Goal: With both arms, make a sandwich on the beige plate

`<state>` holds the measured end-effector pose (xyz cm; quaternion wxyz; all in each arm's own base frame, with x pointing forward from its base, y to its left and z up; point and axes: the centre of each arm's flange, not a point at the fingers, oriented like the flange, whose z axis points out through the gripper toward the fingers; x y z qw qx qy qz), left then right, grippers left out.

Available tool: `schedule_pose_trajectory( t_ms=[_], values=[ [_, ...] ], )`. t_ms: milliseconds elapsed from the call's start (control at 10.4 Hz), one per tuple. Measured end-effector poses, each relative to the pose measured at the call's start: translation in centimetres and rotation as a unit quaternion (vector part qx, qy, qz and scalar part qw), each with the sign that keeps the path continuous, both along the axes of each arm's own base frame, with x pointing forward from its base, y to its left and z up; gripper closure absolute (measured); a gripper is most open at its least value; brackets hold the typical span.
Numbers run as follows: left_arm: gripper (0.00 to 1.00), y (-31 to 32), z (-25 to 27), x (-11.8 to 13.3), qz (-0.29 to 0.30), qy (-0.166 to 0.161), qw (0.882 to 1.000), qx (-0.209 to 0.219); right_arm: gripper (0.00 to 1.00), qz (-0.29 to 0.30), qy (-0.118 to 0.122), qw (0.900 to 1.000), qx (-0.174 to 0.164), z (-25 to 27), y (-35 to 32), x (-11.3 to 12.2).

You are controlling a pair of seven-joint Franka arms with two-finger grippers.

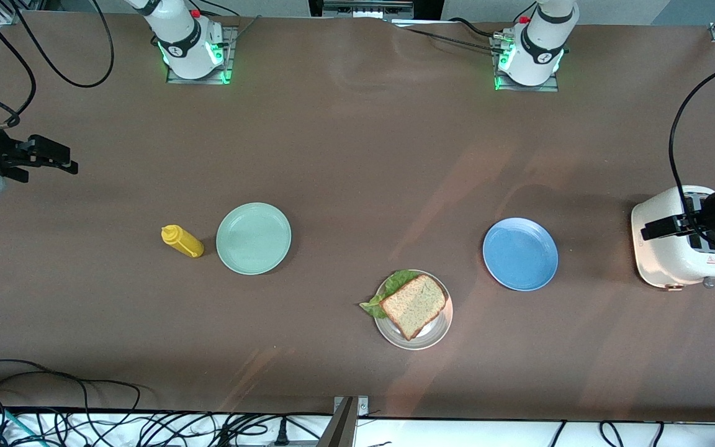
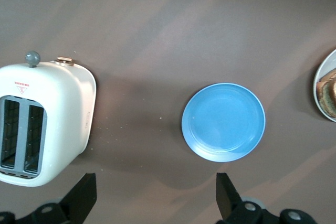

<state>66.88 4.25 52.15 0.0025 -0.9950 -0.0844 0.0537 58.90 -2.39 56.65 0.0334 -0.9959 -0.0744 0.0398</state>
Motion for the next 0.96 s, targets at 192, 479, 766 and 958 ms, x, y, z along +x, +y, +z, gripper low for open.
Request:
schedule_pose_trajectory(
  t_ms=[192, 479, 766, 958],
  values=[
    [0.0, -0.1, 0.8, 0.1, 0.012, -0.003, 1.0, -0.01, 0.0, -0.01, 0.009, 1.0, -0.026, -0.1, -0.5, -0.2],
    [0.0, 1.3, 3.4, -1.0, 0.0, -0.017, 1.0, -0.008, 0.0, -0.012, 0.008, 0.999, -0.04, 0.3, -0.7, -0.3],
    [0.01, 0.8, 3.4, -2.1, -0.016, -0.008, 1.0, -0.02, 0.0, -0.016, 0.007, 0.999, -0.041, 0.4, -0.7, -0.3],
    [0.02, -0.5, 3.6, -2.9, -0.03, -0.005, 0.999, -0.032, 0.0, -0.017, 0.004, 0.999, -0.041, 0.6, -0.7, -0.3]
  ],
)
